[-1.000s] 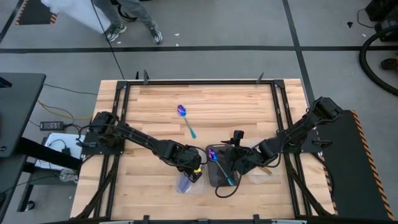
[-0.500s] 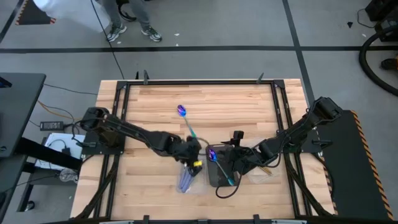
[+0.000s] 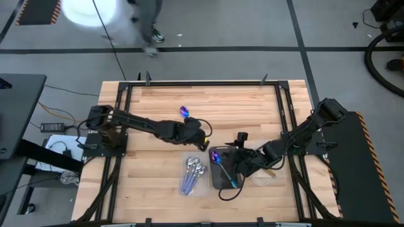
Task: Sort silverware by color (type)
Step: Put the blue spoon into the black bin
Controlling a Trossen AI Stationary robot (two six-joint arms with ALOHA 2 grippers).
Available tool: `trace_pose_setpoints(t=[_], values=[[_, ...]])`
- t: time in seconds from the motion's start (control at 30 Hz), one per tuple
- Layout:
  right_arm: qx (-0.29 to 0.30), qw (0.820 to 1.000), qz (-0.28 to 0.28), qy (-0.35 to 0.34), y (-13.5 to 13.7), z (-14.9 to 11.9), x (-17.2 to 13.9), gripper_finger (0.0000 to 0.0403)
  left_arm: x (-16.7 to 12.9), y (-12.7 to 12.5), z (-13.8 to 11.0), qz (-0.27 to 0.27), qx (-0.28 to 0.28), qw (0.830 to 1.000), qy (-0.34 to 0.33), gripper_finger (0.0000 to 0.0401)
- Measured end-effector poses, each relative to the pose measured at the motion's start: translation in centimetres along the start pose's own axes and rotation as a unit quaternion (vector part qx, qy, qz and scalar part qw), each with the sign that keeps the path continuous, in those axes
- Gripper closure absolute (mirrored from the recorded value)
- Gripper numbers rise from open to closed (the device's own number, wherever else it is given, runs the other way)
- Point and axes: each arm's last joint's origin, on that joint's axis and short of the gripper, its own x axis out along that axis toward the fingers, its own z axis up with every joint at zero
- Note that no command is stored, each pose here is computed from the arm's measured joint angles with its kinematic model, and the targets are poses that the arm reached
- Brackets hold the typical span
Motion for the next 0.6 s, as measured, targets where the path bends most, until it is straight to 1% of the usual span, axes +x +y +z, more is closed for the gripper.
trace_pose_setpoints(t=[0.07, 0.27, 0.33, 0.4, 0.47, 0.53, 0.6], values=[[0.0, 1.0, 0.0, 0.0, 0.0, 0.0, 0.0, 0.02, 0.5, 0.7, 0.1, 0.027, 0.0, 1.0, 0.002, 0.0271], [0.005, 1.0, -0.001, 0.003, 0.0, -0.1, 0.0, 0.02, 1.5, 1.8, 0.8, 0.083, -0.007, 0.996, -0.02, 0.025], [0.004, 1.0, -0.001, 0.003, 0.0, -0.1, 0.0, 0.02, 1.7, 2.6, 0.7, 0.12, 0.0, 0.993, -0.022, 0.0245], [0.003, 1.0, -0.002, 0.004, 0.0, -0.1, 0.0, 0.02, 2.4, 2.9, 0.8, 0.143, -0.006, 0.989, -0.036, 0.0239], [0.004, 1.0, -0.002, 0.004, 0.0, -0.1, 0.0, 0.02, 3.2, 3.4, 0.7, 0.165, -0.003, 0.986, -0.031, 0.0233], [0.005, 1.0, 0.0, 0.004, 0.0, -0.1, 0.0, 0.02, 4.4, 3.6, 1.0, 0.168, -0.018, 0.985, -0.035, 0.0227], [0.006, 1.0, 0.003, 0.004, 0.0, -0.1, 0.0, 0.02, 5.4, 4.2, 1.0, 0.184, -0.025, 0.982, -0.027, 0.0223]])
